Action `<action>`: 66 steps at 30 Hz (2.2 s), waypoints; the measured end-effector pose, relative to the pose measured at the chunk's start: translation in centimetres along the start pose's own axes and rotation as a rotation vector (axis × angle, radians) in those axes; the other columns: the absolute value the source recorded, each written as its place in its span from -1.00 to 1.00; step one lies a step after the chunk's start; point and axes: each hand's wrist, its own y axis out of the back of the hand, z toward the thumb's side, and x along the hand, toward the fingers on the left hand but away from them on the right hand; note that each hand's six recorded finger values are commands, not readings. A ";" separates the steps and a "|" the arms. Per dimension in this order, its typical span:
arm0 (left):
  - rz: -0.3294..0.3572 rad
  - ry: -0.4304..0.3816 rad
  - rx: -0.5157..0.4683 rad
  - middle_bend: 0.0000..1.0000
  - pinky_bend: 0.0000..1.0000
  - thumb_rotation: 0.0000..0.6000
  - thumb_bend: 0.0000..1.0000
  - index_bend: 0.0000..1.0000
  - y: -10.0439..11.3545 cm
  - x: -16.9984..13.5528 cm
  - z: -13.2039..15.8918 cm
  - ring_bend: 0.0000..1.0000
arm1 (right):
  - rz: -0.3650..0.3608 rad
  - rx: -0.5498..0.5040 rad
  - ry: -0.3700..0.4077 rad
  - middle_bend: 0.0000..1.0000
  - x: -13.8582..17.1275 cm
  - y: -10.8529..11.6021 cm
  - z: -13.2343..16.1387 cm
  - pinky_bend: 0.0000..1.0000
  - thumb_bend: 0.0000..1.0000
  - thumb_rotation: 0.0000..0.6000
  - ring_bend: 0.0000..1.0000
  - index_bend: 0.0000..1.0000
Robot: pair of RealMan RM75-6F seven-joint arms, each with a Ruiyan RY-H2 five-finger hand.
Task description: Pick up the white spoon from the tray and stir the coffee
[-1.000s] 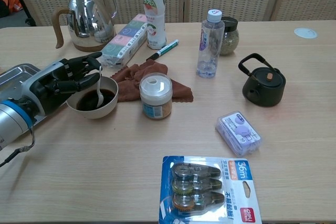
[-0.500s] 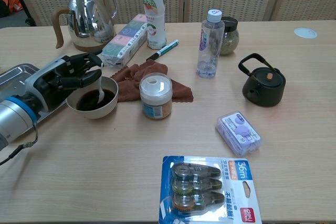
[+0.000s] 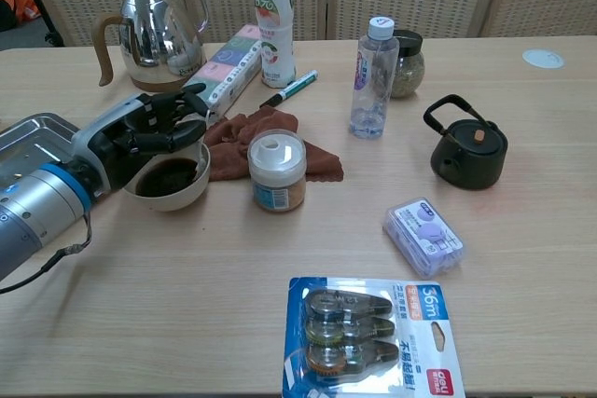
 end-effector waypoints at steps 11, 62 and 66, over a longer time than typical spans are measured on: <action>-0.056 0.001 -0.065 -1.00 -1.00 1.00 -0.06 0.37 -0.9 -1.7 0.3 -1.00 | -0.002 0.000 0.004 -1.00 0.0 0.1 0.1 -1.00 -1.00 1.00 -1.00 -1.00; -0.045 -0.005 0.081 -1.00 -1.00 1.00 -0.50 -0.79 -0.1 -1.1 0.0 -1.00 | -0.002 0.000 0.004 -1.00 0.0 -0.1 0.2 -1.00 -1.00 1.00 -1.00 -1.00; -0.055 -0.013 0.090 -1.00 -1.00 1.00 -0.67 -0.94 -0.2 -1.3 0.3 -1.00 | -0.004 0.000 0.006 -1.00 0.0 0.0 0.2 -1.00 -1.00 1.00 -1.00 -1.00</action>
